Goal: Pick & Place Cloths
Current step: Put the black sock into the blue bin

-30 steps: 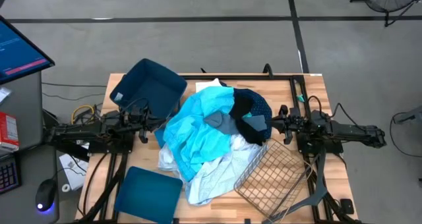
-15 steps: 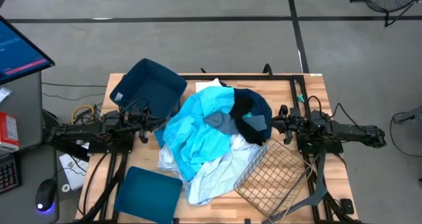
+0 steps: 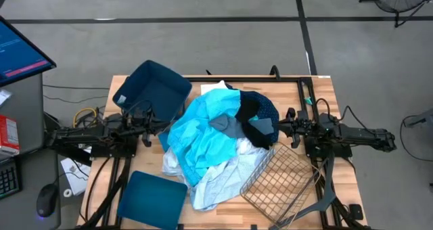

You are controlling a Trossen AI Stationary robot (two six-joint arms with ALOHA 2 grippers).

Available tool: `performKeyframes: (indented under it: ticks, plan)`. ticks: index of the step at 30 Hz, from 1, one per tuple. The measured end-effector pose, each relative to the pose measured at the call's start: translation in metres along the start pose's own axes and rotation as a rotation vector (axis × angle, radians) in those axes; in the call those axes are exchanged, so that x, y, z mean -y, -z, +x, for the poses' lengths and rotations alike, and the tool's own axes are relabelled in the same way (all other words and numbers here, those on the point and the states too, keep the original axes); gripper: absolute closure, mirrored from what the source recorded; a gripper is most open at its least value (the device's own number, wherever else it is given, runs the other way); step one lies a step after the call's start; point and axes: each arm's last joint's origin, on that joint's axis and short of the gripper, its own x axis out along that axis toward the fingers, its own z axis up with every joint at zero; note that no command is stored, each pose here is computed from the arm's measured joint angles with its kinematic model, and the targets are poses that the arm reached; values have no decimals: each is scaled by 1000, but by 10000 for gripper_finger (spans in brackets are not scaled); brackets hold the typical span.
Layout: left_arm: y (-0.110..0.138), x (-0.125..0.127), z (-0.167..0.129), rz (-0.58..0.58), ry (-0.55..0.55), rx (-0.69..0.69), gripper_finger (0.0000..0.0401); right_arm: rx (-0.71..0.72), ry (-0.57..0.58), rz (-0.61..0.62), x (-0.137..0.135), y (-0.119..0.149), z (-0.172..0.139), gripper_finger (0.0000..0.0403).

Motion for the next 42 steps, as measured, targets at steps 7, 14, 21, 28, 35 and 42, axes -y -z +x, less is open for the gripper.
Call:
performKeyframes:
  ticks: [7, 14, 21, 28, 35, 42]
  plan:
    - [-2, 0, 0, -51, -10, 25, 401, 0, 0, 0, 0, 0, 0, 387]
    - [-5, 1, 0, -61, -7, 54, 401, 1, -3, 43, 0, 0, 0, 387]
    - [-14, 4, -1, -65, 21, 157, 401, 2, -5, 184, 0, 0, 0, 385]
    - [-27, 4, -4, -194, -72, 344, 401, 3, -5, 185, 0, 0, 0, 387]
    - [-51, 13, -16, -285, 80, 595, 401, 2, -4, 184, 0, 0, 0, 385]
    - [-64, 17, -23, -369, 137, 706, 401, 20, 27, 177, 1, -1, 0, 387]
